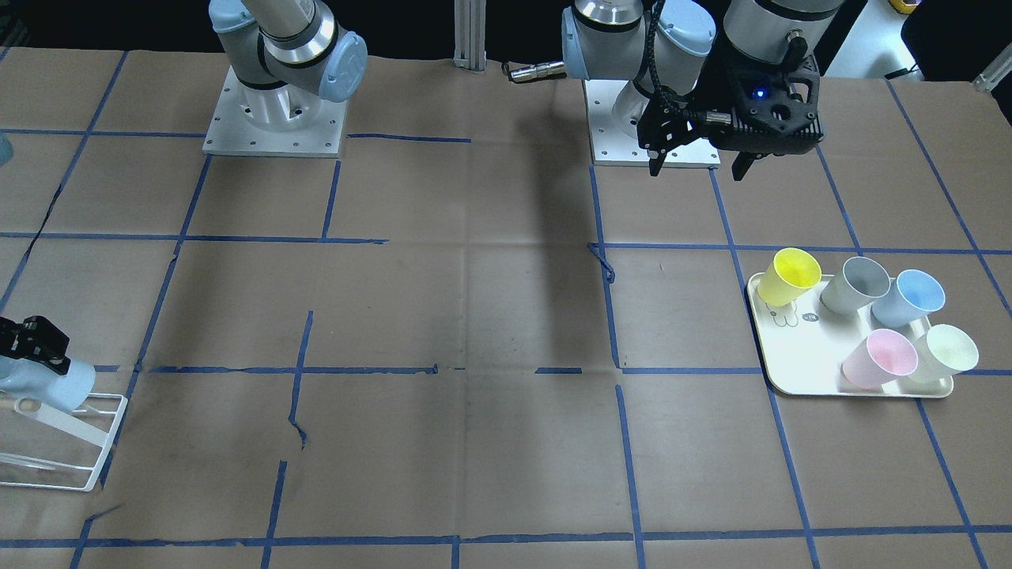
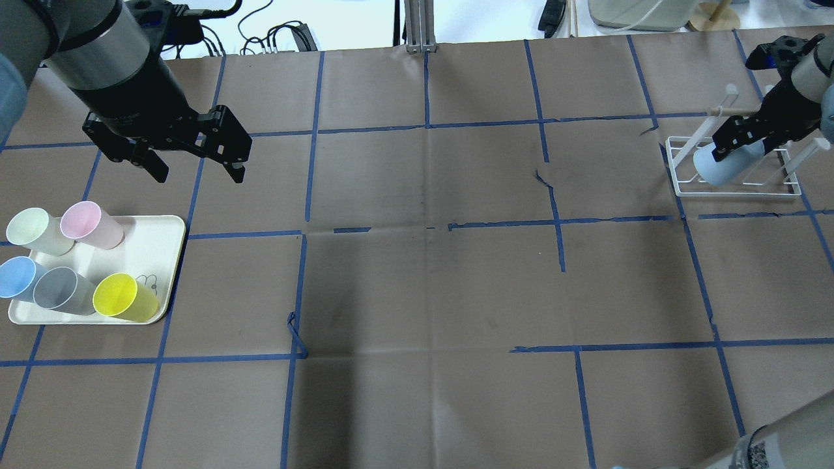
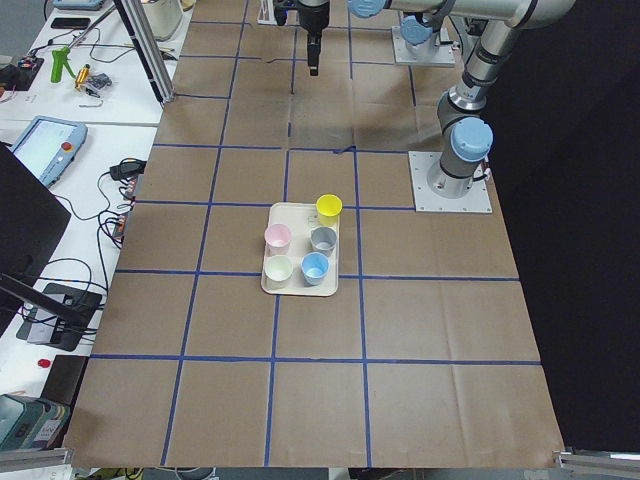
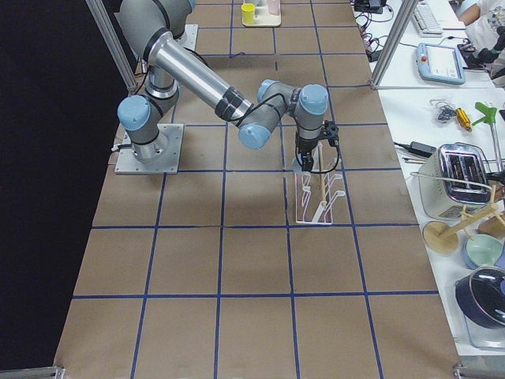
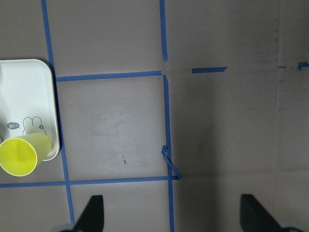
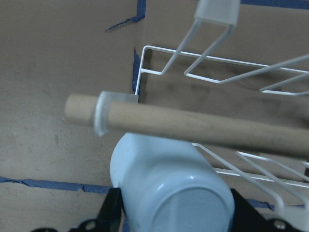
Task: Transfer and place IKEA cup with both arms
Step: 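Close the right gripper on the light blue cup's base, then lift the light blue cup off the rack rod with the right gripper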
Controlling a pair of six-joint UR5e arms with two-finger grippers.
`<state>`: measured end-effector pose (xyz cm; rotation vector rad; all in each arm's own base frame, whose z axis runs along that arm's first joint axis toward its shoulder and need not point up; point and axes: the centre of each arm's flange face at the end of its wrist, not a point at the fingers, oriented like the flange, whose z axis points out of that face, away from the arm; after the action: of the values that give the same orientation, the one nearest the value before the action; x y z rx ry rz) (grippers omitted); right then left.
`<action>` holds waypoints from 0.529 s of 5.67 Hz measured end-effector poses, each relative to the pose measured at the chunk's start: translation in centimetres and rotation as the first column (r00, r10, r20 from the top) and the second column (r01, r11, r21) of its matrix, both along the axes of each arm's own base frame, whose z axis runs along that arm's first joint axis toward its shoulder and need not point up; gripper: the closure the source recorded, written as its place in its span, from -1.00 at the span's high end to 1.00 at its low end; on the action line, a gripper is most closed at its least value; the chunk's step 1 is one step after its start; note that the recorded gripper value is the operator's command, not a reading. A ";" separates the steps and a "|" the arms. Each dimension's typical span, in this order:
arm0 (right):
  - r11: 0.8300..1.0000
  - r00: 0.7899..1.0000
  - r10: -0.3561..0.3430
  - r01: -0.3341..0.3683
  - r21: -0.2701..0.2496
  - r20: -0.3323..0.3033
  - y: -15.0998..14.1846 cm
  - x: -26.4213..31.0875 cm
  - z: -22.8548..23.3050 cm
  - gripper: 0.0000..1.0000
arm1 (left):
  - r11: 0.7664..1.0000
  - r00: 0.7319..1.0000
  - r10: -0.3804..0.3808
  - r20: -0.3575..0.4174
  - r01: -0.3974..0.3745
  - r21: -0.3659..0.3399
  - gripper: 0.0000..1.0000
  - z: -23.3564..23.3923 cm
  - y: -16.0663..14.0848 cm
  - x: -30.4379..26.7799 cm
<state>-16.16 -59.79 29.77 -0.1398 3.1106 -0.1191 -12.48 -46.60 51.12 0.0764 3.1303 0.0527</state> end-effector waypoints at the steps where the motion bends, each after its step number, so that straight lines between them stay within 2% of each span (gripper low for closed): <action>1: 1.000 1.000 -0.002 0.002 -0.006 0.010 0.0 -0.1 0.1 -0.20 | 1.000 1.000 -0.001 -0.001 0.001 0.001 0.98 -0.1 0.0 0.0; 3: 1.000 1.000 -0.007 0.007 -0.026 0.003 0.0 -0.1 1.5 -0.20 | 1.000 1.000 -0.001 -0.002 0.001 0.004 0.98 -0.2 0.1 0.0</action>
<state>-16.24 -59.78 31.29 -0.1294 3.1080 -0.1599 -12.52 -46.54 50.95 0.0786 3.1325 0.0586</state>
